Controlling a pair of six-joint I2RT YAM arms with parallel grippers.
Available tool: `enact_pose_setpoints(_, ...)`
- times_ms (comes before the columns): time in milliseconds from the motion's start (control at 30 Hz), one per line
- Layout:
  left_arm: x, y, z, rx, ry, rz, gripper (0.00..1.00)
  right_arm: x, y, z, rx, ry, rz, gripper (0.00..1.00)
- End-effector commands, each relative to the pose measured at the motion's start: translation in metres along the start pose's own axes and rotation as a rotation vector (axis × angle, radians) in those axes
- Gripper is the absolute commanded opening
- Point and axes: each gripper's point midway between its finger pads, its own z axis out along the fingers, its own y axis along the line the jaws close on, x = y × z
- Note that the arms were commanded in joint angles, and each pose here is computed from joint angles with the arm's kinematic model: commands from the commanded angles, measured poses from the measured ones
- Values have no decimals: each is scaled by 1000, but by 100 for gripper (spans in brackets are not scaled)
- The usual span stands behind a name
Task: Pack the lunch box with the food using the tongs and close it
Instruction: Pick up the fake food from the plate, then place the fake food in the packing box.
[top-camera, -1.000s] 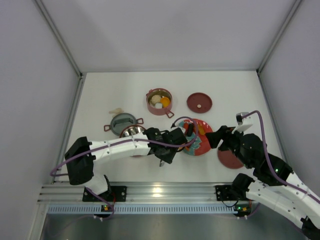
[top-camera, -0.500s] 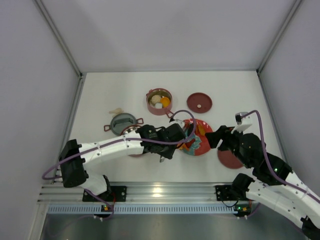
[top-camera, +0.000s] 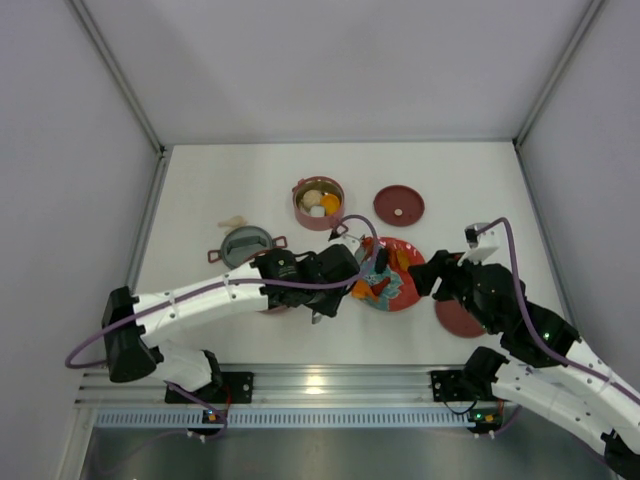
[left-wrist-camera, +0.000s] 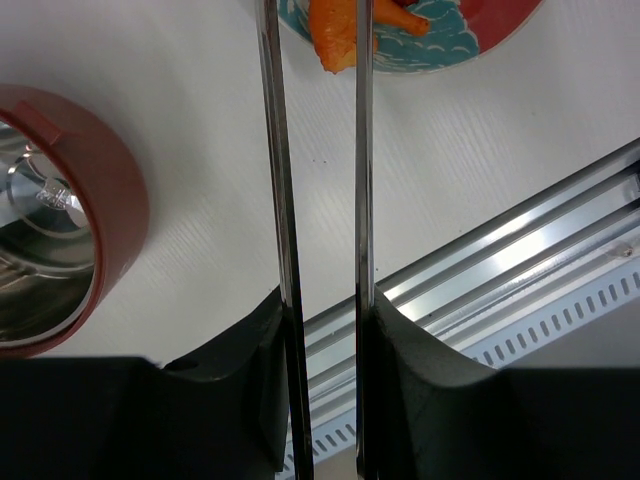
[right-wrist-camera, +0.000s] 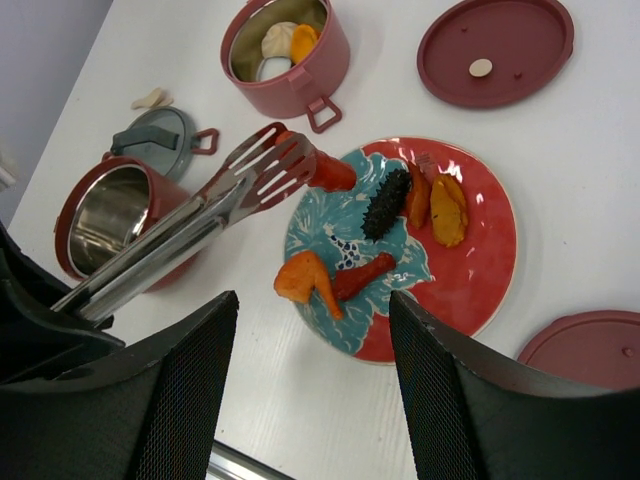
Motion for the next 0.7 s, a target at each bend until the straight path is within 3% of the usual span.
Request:
enact_pose_setpoints(0,-16,3,-26,15,-86,-36,9,-13,10,-2,-34,-35,16,61)
enact_pose_setpoints(267,-4,30,-78,30,-142,-100,10,-11,10,-1,-31,-30,13,62)
enact_pose_setpoints(667,54,90,-125,-47,-106,-215,10,-3,13,10,-26,-8,7,61)
